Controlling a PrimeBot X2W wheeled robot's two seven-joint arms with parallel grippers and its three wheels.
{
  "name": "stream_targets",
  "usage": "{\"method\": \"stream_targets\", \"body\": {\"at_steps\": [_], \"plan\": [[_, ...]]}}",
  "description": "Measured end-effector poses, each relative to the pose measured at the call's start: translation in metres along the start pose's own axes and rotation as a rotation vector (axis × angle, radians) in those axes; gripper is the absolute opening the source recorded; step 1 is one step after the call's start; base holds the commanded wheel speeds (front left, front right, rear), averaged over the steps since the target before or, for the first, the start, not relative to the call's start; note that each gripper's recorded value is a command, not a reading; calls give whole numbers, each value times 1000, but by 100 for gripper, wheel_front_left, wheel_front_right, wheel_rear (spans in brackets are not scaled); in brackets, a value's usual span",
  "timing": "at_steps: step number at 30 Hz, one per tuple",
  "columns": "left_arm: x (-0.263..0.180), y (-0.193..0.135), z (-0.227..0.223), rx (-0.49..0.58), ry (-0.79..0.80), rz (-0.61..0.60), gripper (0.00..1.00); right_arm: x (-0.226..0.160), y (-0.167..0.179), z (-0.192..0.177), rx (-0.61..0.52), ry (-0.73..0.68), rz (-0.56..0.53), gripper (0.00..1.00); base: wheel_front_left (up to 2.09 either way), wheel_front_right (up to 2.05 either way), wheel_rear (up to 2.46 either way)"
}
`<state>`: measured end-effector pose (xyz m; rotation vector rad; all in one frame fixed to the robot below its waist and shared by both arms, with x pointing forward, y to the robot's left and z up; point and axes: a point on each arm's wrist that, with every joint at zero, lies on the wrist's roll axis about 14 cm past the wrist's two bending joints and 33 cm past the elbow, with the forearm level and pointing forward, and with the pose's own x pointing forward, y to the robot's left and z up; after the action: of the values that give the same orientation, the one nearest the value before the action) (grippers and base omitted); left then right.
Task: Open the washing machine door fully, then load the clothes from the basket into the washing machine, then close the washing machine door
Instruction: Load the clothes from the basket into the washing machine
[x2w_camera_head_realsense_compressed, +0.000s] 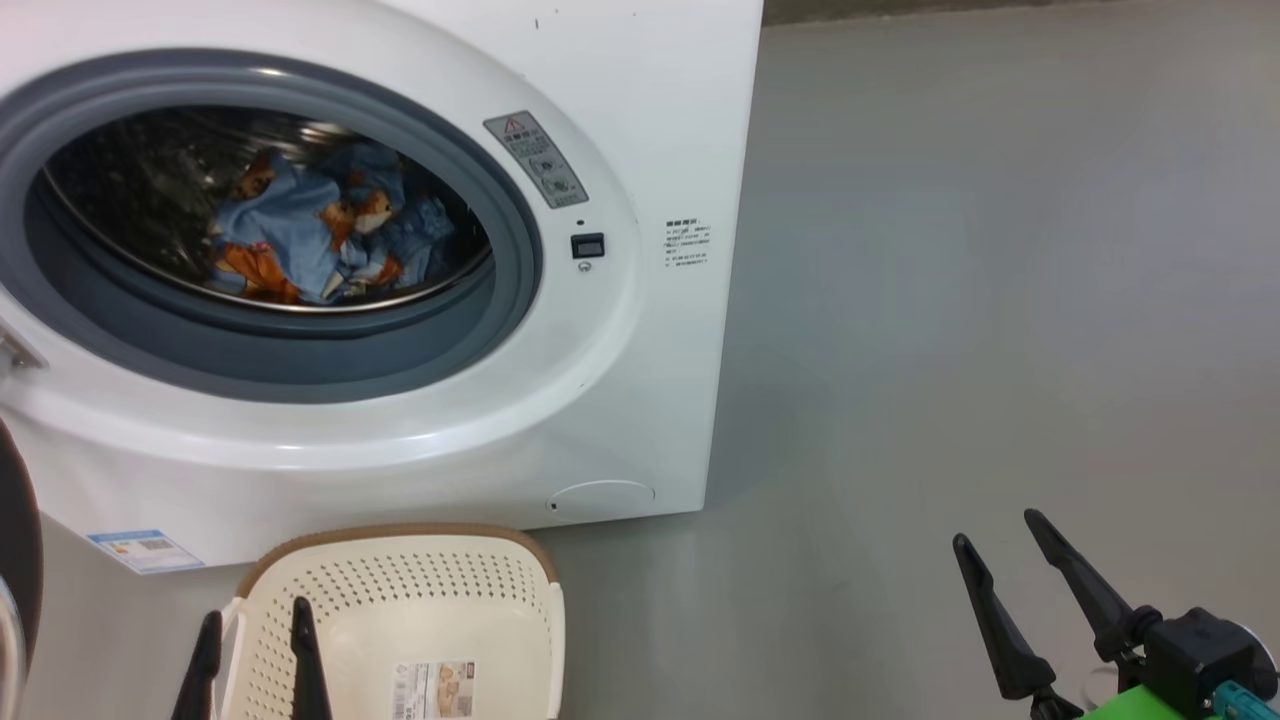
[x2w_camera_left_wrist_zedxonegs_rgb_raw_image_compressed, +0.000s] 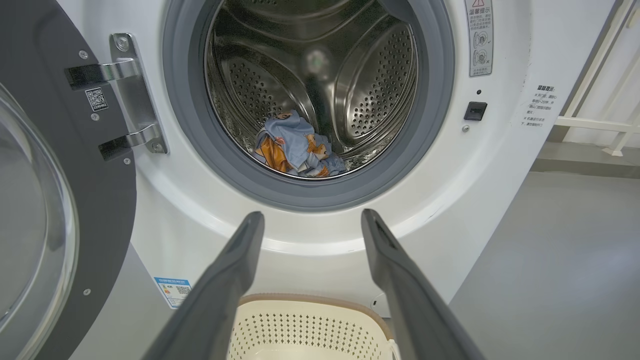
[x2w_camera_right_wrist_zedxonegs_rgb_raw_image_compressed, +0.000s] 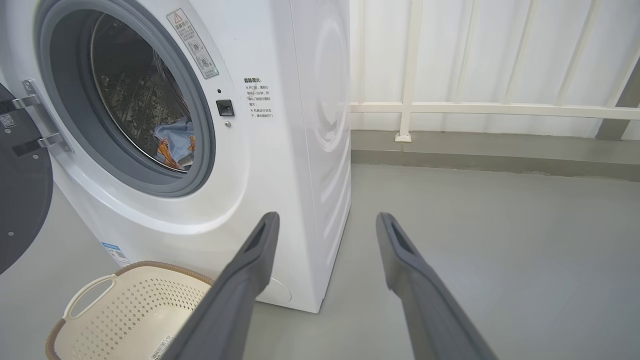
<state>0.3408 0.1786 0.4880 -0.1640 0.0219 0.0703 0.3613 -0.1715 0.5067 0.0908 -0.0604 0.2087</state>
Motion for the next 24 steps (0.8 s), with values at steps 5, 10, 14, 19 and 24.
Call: {"method": "stream_targets", "body": {"at_steps": [5, 10, 14, 19, 24], "plan": [[-6, -2, 1, 11, -7, -13, 100, -8, 2, 2, -3, -6, -3, 100, 0, 0, 0], [-9, -4, 5, 5, -22, -27, 100, -11, 4, 9, -5, -25, -3, 100, 0, 0, 0], [-12, -4, 5, 8, -21, -30, 100, -16, 5, 6, 1, -18, -6, 100, 0, 0, 0], [-16, -2, 3, 9, -19, -31, 100, -18, 6, 9, 4, -28, -7, 100, 0, 0, 0], [-16, -2, 2, 6, -14, -33, 100, -19, 6, 9, 3, -30, -9, 100, 0, 0, 0]]}}
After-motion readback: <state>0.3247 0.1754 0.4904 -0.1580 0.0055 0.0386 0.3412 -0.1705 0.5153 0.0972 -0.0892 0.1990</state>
